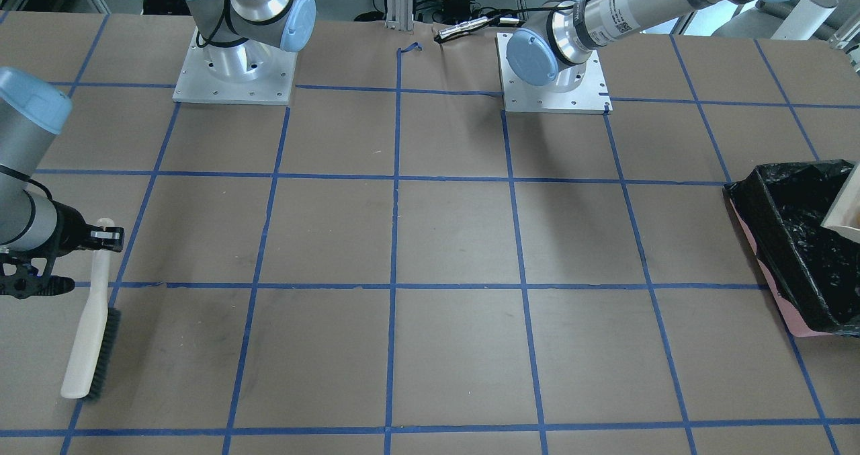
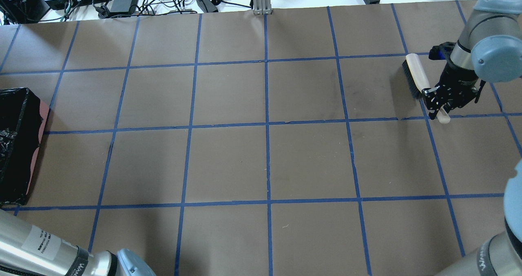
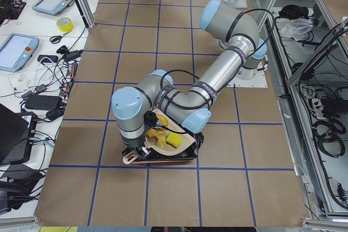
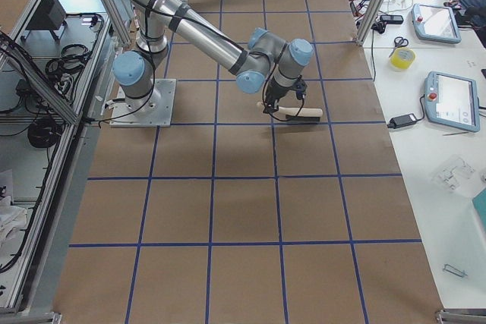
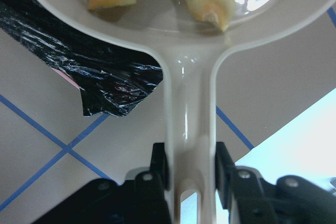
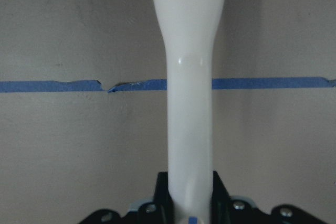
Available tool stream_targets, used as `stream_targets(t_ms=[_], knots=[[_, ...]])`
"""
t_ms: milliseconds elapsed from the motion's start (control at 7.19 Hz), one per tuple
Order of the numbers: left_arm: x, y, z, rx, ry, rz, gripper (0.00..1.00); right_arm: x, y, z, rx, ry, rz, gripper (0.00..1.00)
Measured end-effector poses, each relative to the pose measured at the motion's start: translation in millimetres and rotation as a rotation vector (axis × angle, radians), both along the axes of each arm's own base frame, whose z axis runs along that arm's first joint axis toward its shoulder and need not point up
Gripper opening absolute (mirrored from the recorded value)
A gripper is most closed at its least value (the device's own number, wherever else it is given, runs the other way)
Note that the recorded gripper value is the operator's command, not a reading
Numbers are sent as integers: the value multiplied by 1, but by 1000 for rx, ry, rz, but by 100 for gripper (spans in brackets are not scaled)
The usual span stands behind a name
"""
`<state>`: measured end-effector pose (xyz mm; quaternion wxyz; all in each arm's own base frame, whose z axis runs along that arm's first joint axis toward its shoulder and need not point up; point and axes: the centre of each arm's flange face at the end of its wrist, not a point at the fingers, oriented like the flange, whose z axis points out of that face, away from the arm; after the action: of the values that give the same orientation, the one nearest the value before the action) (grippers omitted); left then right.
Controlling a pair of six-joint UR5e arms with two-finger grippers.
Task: Sweep and dump trash into bin
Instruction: 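Tilt the dustpan over the black bin with the left gripper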
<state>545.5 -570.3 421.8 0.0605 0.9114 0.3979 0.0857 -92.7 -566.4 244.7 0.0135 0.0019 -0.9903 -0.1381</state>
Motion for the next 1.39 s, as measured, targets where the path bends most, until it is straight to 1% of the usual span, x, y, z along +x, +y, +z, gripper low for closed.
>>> stream_targets(t_ms=[139, 278, 418, 557, 974, 1253, 1392], knots=[[-2, 1, -4, -4, -10, -9, 0, 1, 2, -2, 7, 1, 2, 15], [-5, 4, -11, -4, -19, -10, 0, 1, 3, -4, 13, 2, 5, 37], [-9, 8, -17, -6, -32, -9, 0, 0, 3, -5, 20, 13, 9, 42], [-14, 12, -20, -15, -52, -11, 0, -2, 4, -6, 29, 26, 11, 42], [-28, 22, -17, -59, -132, -44, 0, -3, 2, -16, 48, 27, 7, 43], [-46, 36, -21, -88, -181, -49, 0, -5, -1, -9, 34, 37, 8, 51], [-55, 43, -23, -101, -201, -52, 0, -7, -5, 5, 13, 45, 8, 51]])
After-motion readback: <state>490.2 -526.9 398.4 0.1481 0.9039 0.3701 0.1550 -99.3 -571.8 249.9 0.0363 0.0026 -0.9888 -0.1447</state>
